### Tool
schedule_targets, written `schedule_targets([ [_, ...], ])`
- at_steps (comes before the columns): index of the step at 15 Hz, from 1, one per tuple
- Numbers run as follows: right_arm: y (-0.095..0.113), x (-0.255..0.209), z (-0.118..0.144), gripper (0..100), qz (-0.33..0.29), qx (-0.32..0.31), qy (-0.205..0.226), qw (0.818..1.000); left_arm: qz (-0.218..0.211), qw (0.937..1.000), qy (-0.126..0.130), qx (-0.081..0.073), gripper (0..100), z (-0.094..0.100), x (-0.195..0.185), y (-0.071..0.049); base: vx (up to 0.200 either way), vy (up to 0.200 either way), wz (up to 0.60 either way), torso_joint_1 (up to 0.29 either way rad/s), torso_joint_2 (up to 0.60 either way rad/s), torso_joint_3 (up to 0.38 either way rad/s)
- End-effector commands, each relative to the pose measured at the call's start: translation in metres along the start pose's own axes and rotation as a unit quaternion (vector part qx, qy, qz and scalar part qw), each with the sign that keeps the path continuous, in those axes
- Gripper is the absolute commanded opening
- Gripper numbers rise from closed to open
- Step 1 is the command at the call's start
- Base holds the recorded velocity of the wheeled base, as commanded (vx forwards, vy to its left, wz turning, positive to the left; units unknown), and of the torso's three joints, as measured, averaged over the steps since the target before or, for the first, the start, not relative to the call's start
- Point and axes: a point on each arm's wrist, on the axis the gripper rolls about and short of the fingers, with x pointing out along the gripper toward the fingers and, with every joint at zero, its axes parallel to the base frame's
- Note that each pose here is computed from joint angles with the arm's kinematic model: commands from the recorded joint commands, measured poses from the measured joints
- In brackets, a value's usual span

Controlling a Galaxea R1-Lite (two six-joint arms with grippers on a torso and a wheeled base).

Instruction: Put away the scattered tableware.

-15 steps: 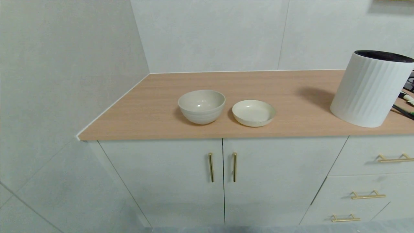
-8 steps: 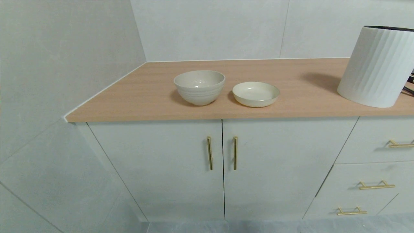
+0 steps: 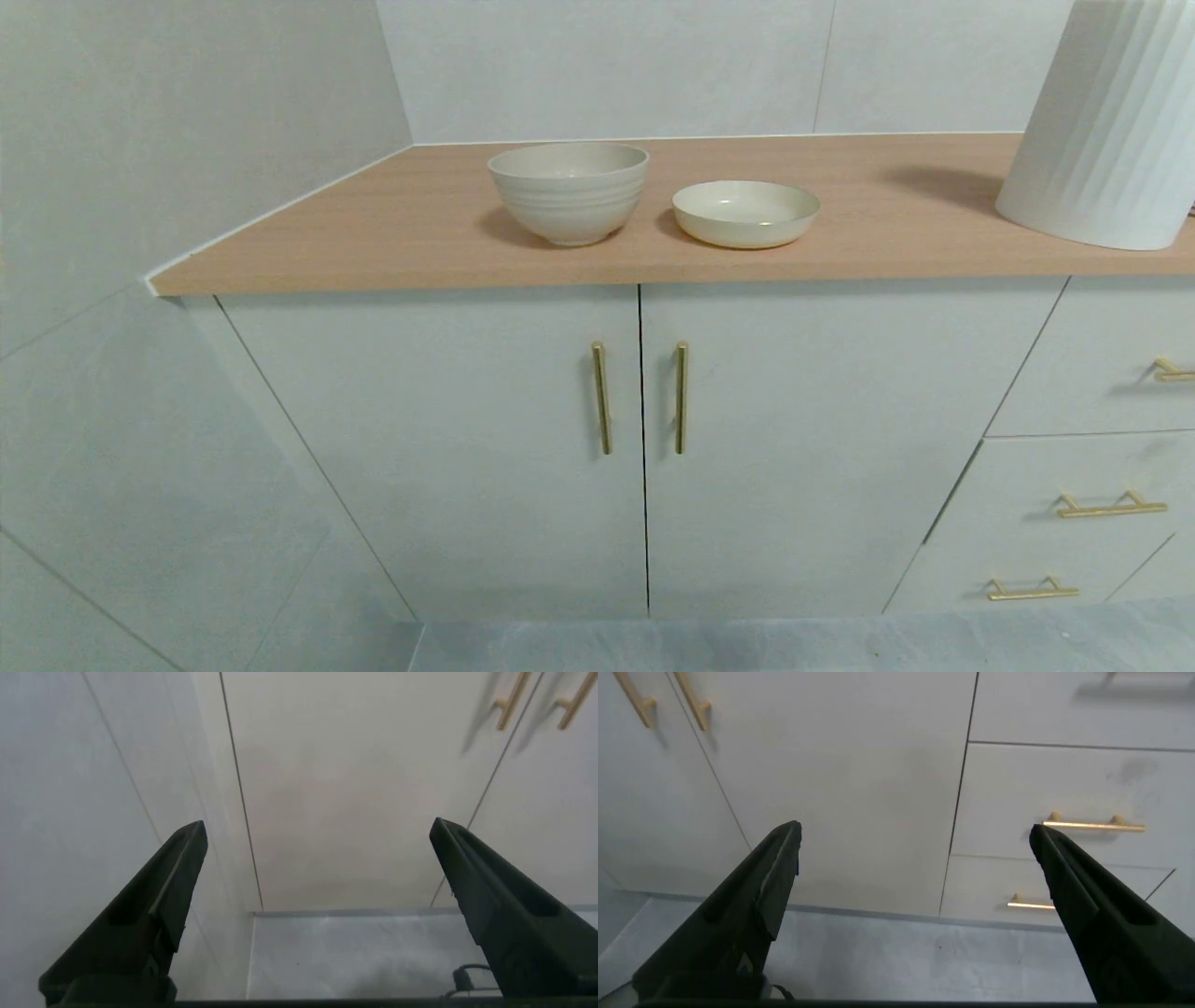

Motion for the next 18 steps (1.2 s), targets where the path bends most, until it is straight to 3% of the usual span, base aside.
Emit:
schedule_targets([
  [1, 0.0, 0.0, 0.0, 100, 0.0, 0.0, 0.001, 1.0, 0.0, 1.0, 0.0, 0.0, 100, 0.0, 0.0, 0.0, 0.0, 0.0, 0.0, -0.022, 0.07, 0.046],
  [11, 0.0, 0.0, 0.0, 100, 0.003, -0.003, 0.001, 1.0, 0.0, 1.0, 0.0, 0.001, 100, 0.0, 0.0, 0.0, 0.0, 0.0, 0.0, 0.0, 0.0, 0.005],
  [12, 0.0, -0.003, 0.01, 100, 0.008, -0.003, -0.019, 1.0, 0.0, 1.0, 0.0, 0.001, 100, 0.0, 0.0, 0.0, 0.0, 0.0, 0.0, 0.0, 0.0, 0.0],
  [13, 0.001, -0.011, 0.043, 100, 0.036, 0.003, -0.061, 0.997, 0.0, 1.0, 0.0, 0.001, 100, 0.0, 0.0, 0.0, 0.0, 0.0, 0.0, 0.0, 0.0, 0.0],
  [14, 0.001, -0.009, 0.054, 100, 0.063, 0.01, -0.05, 0.997, 0.0, 1.0, 0.0, 0.001, 100, 0.0, 0.0, 0.0, 0.0, 0.0, 0.0, 0.0, 0.0, 0.0],
  [18, 0.003, 0.036, 0.061, 100, 0.181, 0.045, 0.12, 0.975, 0.0, 1.0, 0.0, 0.001, 100, 0.0, 0.0, 0.0, 0.0, 0.0, 0.0, 0.0, 0.0, 0.0],
])
